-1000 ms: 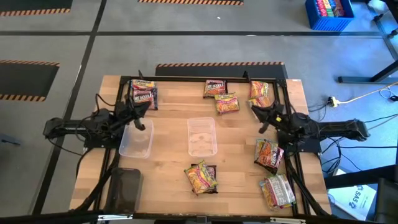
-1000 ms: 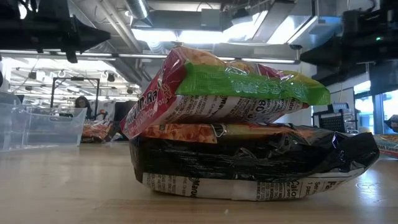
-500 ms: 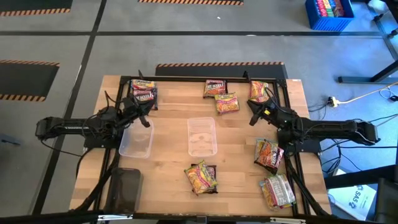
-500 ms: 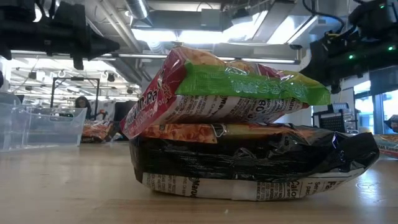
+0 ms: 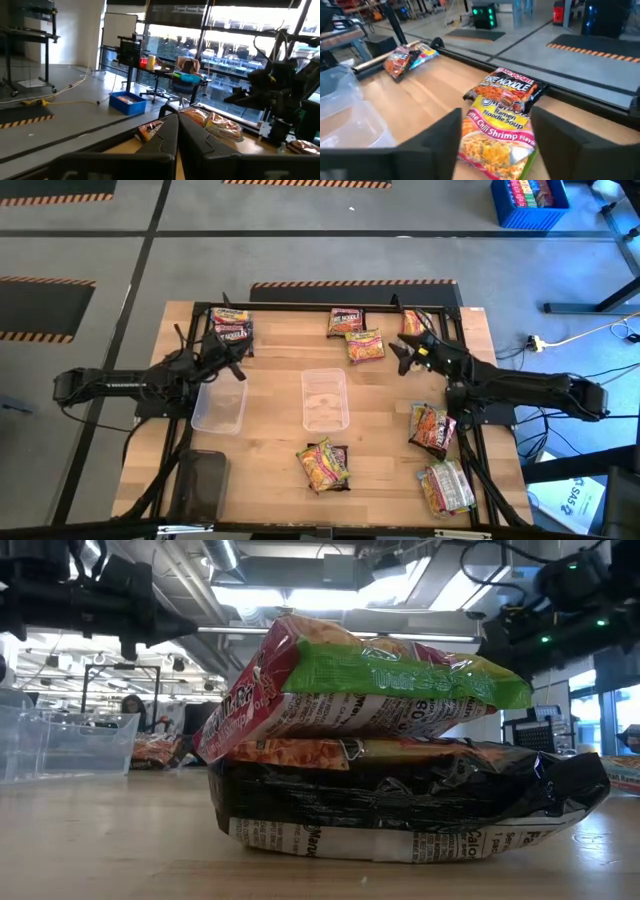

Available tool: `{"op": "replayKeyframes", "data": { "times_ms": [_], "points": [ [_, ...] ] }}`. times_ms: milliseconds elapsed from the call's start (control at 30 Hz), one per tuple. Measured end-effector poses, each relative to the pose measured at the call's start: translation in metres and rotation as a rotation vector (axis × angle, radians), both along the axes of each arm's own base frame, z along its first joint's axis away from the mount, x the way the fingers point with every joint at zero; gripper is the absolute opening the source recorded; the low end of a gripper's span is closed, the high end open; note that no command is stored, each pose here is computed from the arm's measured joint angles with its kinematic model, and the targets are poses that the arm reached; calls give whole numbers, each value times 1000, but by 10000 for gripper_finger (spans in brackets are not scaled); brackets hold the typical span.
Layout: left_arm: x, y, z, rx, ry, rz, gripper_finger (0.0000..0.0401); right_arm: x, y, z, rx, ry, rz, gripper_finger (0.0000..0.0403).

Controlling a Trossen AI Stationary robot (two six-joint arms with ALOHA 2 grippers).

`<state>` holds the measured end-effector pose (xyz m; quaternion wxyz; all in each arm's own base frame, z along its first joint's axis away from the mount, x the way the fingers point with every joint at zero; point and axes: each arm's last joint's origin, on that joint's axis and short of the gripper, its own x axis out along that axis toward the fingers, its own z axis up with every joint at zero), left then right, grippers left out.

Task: Sort Maruchan noodles
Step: Put the green noodle pack into the right transparent bin

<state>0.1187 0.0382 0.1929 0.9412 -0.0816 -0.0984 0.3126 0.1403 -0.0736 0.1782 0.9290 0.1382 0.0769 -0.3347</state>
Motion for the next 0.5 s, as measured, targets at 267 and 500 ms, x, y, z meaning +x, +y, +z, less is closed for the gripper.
{"op": "replayKeyframes", "data": {
  "times_ms": [267,500],
  "points": [
    [3,2,0,4,-1,-31,4,25,-34,13,97,155,21,331],
    [4,2,0,8,-7,-41,4,46,-70,10,190,318,55,344]
  ]
}}
